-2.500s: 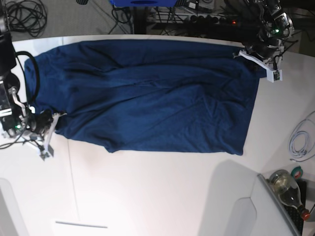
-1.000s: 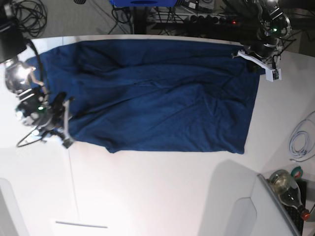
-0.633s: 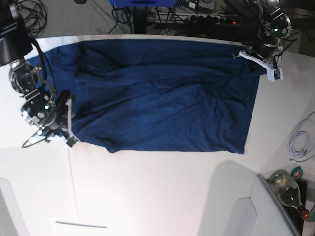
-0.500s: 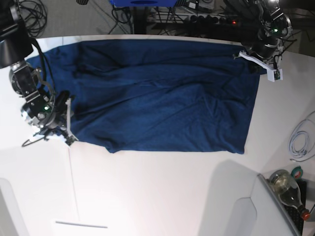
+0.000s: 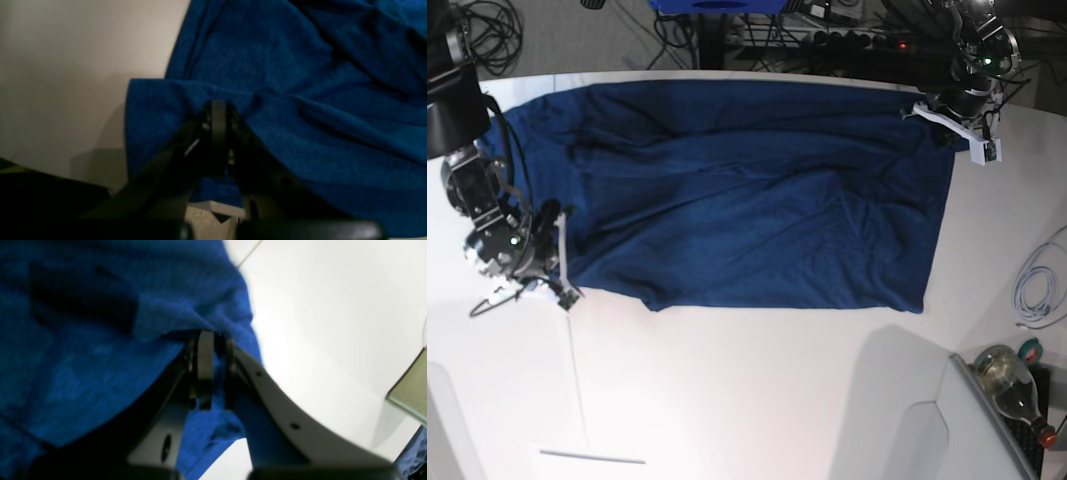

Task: Layout the t-shirt on the table in an organized manner, then fold the t-shirt properly
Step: 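Regrasp the shirt hem corner with the right gripper and tug it, then hold the hem corner and smooth the shirt side with the right gripper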

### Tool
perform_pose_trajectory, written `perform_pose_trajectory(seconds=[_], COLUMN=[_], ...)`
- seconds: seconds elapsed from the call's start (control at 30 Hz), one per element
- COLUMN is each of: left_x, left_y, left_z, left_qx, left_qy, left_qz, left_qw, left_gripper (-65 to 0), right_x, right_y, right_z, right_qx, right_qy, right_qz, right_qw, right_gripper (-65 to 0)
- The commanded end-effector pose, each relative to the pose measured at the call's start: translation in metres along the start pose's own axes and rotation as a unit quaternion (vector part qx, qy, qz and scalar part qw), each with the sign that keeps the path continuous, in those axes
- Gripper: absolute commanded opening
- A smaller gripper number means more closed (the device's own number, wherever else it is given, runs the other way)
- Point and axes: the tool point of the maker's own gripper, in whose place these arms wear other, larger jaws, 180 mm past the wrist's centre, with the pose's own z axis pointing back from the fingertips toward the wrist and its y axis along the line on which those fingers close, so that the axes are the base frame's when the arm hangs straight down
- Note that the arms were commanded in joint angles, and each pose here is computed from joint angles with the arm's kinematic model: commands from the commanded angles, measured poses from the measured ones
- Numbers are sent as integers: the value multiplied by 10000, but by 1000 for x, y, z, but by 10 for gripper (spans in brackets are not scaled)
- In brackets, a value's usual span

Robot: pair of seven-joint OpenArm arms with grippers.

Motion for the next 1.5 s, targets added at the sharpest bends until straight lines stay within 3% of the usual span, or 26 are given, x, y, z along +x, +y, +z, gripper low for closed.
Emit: perform_pose_trajectory(seconds=[0.0,0.4,0.53,0.7,0.8,0.9,0.97,1.1,1.2,1.3,1.47], left_x=[10,-2,-3,-2,2,9,12,17,20,23,23], left_y=[3,12,22,22,20,20,20,17,16,16,16], left_z=[2,-1,1,1,5,8,9,7,7,4,4], left_qx=[6,81,254,245,253,258,263,242,235,226,222], left_qy=[-181,-15,-23,-43,-94,-177,-217,-273,-307,-341,-335], left_qz=[-18,61,159,175,137,82,60,67,54,81,89], left_qw=[9998,9999,9995,9995,9995,9995,9994,9993,9992,9991,9992], left_gripper=[-650,-650,-650,-650,-650,-650,-650,-650,-650,-650,-650], right_x=[8,5,10,11,11,7,5,-5,-9,-1,-10], right_y=[-23,-63,-79,-85,-80,-49,-28,-13,-3,-1,-6], right_z=[4,-7,-5,-4,1,12,20,18,12,8,-1], right_qx=[-202,-368,-593,-652,-647,-245,15,-53,71,138,197], right_qy=[-88,60,-204,-246,-183,-61,-101,129,199,-23,156], right_qz=[-13,-320,-678,-758,-635,-76,428,978,904,858,765], right_qw=[9998,9988,9957,9947,9957,9997,9990,9951,9957,9962,9968], right_gripper=[-614,-614,-614,-609,-563,-393,-332,-330,-330,-332,-354])
